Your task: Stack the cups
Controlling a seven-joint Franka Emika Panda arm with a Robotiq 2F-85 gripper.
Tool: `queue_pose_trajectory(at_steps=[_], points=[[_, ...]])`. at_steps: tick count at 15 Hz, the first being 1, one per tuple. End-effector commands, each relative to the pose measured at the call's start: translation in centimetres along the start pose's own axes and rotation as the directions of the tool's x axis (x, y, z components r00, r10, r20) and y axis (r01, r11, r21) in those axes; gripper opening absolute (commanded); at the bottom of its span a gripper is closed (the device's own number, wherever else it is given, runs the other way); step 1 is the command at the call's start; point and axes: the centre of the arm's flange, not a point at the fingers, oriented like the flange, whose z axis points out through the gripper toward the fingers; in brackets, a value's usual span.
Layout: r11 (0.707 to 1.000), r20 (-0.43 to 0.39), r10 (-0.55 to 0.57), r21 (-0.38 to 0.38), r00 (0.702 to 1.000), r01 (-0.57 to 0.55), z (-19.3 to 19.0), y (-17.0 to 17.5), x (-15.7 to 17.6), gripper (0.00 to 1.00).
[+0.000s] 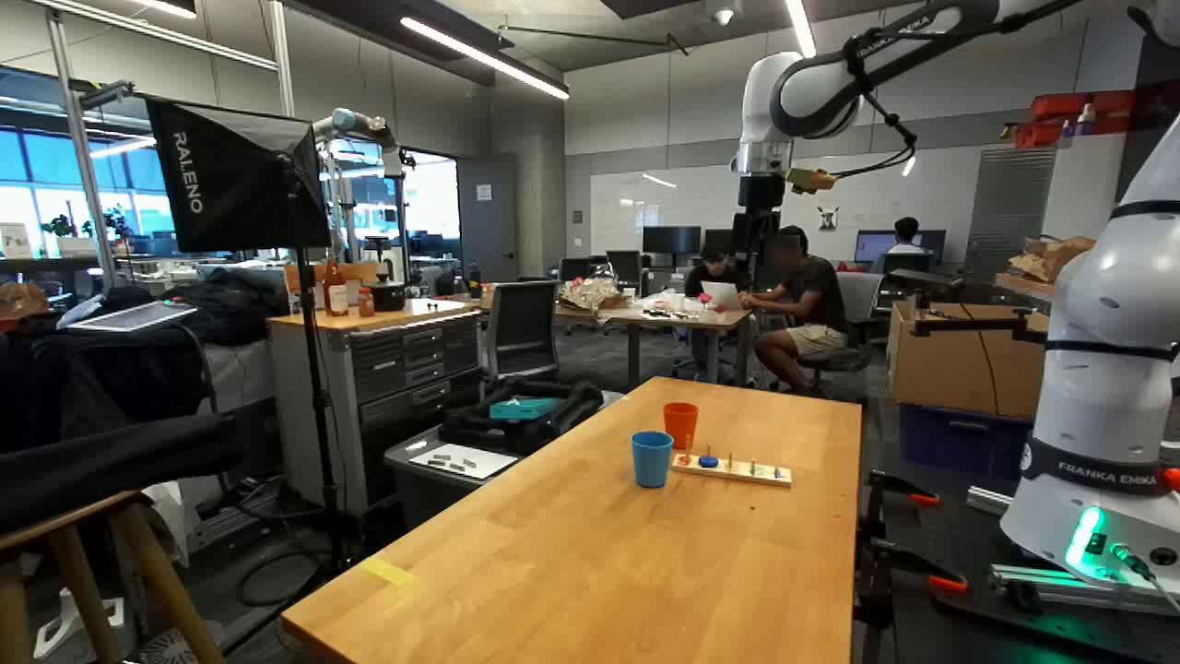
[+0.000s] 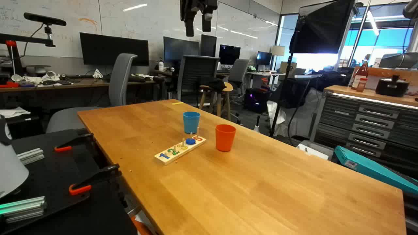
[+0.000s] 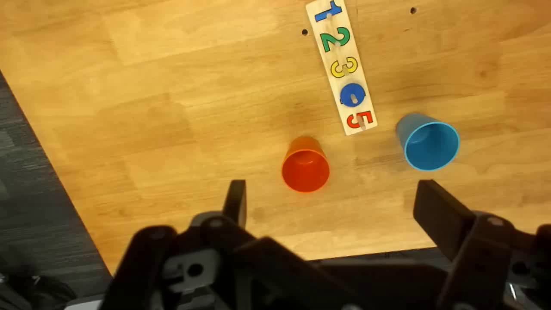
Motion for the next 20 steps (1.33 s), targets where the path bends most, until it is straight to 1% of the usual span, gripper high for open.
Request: queue_pose_trajectory(at_steps=[1, 4, 5, 6, 8, 11, 15, 17, 20], points=[[1.000, -0.003, 0.000, 0.000, 1.000, 0.000, -0.1, 0.0, 0.1, 1.00], [1.000, -0.012, 0.001, 0.000, 1.000, -0.001, -0.5, 0.1, 0.2, 1.00], [1.000, -0.022, -0.004, -0.012, 1.000, 0.004, 0.0, -0.6, 0.2, 1.00], [0.999, -0.041, -0.023, -0.040, 0.999, 0.021, 1.1, -2.1, 0.4, 1.00], [0.994, -0.066, -0.088, -0.064, 0.994, 0.084, 3.4, -5.6, 1.4, 1.00], [0.971, -0.083, -0.213, -0.130, 0.973, 0.201, 7.9, -13.1, 2.4, 1.00], [0.937, -0.068, -0.312, -0.189, 0.948, 0.294, 14.4, -22.0, 3.4, 1.00], [0.922, -0.051, -0.343, -0.210, 0.938, 0.326, 17.7, -24.6, 3.9, 1.00], [0.910, -0.004, -0.358, -0.227, 0.934, 0.348, 21.7, -26.6, 4.9, 1.00]])
